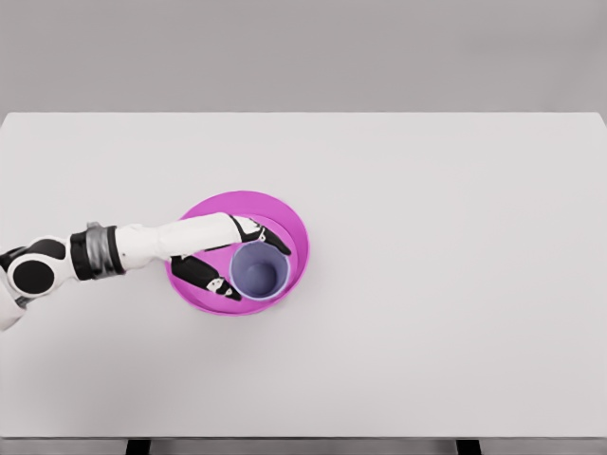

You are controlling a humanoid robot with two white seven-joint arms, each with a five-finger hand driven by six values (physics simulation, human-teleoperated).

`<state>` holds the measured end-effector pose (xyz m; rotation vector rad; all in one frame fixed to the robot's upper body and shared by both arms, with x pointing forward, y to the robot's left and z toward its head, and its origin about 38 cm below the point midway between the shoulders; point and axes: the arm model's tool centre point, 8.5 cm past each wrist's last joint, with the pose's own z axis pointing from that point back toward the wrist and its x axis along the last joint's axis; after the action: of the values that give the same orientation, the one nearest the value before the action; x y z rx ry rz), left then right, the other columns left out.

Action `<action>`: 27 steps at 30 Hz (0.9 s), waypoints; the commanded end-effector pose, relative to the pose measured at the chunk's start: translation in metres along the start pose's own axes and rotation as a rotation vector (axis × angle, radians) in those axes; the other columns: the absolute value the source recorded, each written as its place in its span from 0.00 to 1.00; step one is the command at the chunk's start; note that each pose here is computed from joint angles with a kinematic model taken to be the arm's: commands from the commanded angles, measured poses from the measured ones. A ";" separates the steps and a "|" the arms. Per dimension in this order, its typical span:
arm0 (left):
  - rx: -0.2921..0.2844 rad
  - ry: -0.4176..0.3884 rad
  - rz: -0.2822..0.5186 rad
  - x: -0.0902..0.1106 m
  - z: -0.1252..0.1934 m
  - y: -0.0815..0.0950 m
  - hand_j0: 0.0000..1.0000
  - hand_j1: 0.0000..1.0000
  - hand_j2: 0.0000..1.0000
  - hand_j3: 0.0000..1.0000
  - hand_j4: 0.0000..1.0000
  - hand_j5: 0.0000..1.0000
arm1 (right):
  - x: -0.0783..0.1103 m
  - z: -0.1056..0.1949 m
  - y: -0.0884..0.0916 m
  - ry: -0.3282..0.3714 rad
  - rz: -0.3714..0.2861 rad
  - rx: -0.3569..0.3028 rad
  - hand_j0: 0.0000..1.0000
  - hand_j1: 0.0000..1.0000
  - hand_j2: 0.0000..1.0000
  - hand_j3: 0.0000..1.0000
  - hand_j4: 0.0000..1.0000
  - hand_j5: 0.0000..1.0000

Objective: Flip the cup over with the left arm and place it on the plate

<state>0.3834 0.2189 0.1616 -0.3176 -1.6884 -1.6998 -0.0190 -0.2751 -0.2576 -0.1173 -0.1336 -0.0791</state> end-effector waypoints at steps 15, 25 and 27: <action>-0.012 0.020 0.007 -0.005 0.004 -0.001 1.00 1.00 1.00 1.00 1.00 1.00 | 0.000 0.000 0.000 0.000 -0.001 0.000 1.00 1.00 1.00 1.00 1.00 1.00; 0.019 0.114 -0.009 -0.017 0.041 0.015 1.00 1.00 1.00 1.00 1.00 1.00 | 0.000 0.000 0.000 0.000 -0.001 0.000 1.00 1.00 1.00 1.00 1.00 1.00; 0.020 0.114 -0.012 -0.017 0.041 0.017 1.00 1.00 1.00 1.00 1.00 1.00 | 0.000 0.000 0.000 0.000 -0.001 0.000 1.00 1.00 1.00 1.00 1.00 1.00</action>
<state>0.3910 0.2597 0.1655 -0.2129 -1.6242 -1.6888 -0.0190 -0.2751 -0.2576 -0.1173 -0.1336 -0.0791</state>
